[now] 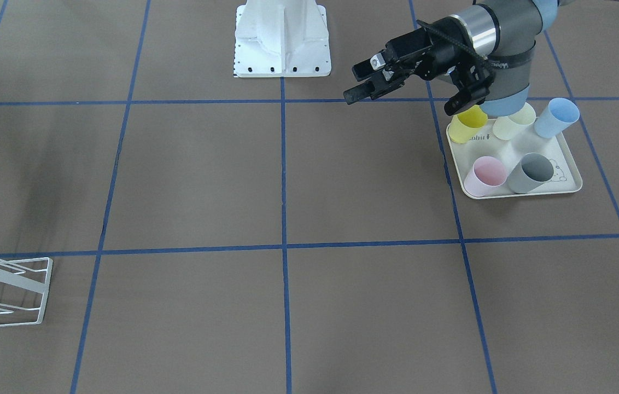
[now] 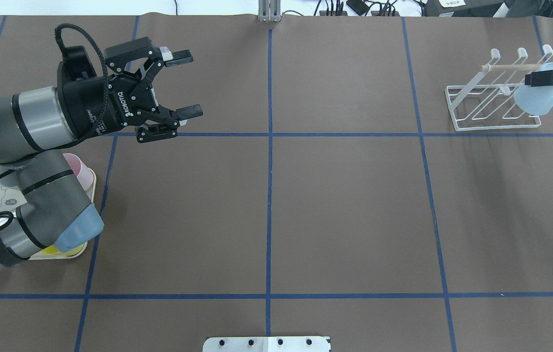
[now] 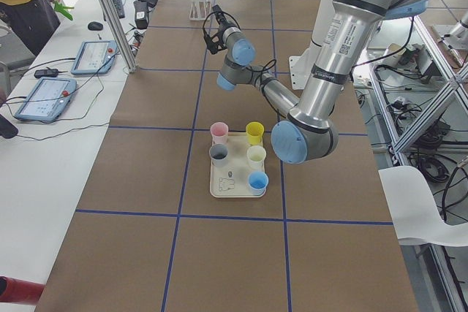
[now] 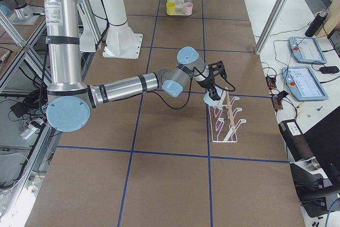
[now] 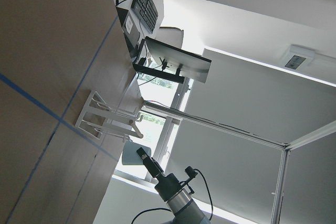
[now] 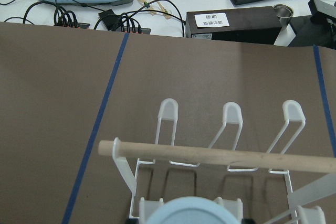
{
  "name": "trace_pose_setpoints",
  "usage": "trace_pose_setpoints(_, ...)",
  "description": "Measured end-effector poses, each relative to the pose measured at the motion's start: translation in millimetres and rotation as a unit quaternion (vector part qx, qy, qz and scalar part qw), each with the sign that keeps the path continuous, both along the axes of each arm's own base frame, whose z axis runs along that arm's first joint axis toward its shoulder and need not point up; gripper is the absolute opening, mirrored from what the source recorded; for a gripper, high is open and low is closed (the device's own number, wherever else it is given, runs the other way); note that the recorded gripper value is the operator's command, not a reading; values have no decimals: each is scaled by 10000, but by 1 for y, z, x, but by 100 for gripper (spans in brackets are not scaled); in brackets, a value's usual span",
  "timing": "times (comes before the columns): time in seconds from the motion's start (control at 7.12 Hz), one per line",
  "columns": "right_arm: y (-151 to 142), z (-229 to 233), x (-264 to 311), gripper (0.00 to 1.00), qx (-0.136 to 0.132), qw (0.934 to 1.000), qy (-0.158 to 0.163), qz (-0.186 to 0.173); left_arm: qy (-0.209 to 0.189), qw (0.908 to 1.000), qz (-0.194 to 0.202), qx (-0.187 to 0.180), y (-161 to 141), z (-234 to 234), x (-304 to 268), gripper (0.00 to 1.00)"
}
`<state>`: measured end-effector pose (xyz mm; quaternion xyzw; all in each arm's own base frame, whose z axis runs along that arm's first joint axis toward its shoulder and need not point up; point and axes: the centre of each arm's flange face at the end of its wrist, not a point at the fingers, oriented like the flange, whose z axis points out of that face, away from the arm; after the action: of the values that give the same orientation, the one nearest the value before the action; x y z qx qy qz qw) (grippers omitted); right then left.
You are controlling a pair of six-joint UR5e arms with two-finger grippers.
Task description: Transfer IKEA cup to right arm and place on rack
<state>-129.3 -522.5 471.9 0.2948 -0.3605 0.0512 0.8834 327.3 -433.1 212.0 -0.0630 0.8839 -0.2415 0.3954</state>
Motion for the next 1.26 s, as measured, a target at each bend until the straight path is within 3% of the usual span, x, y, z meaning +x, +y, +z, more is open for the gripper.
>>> trace_pose_setpoints(1.26, -6, -4, -9, 0, 109, 9998, 120, 152, -19, 10000, 4, -15, 1, 4, 0, 100)
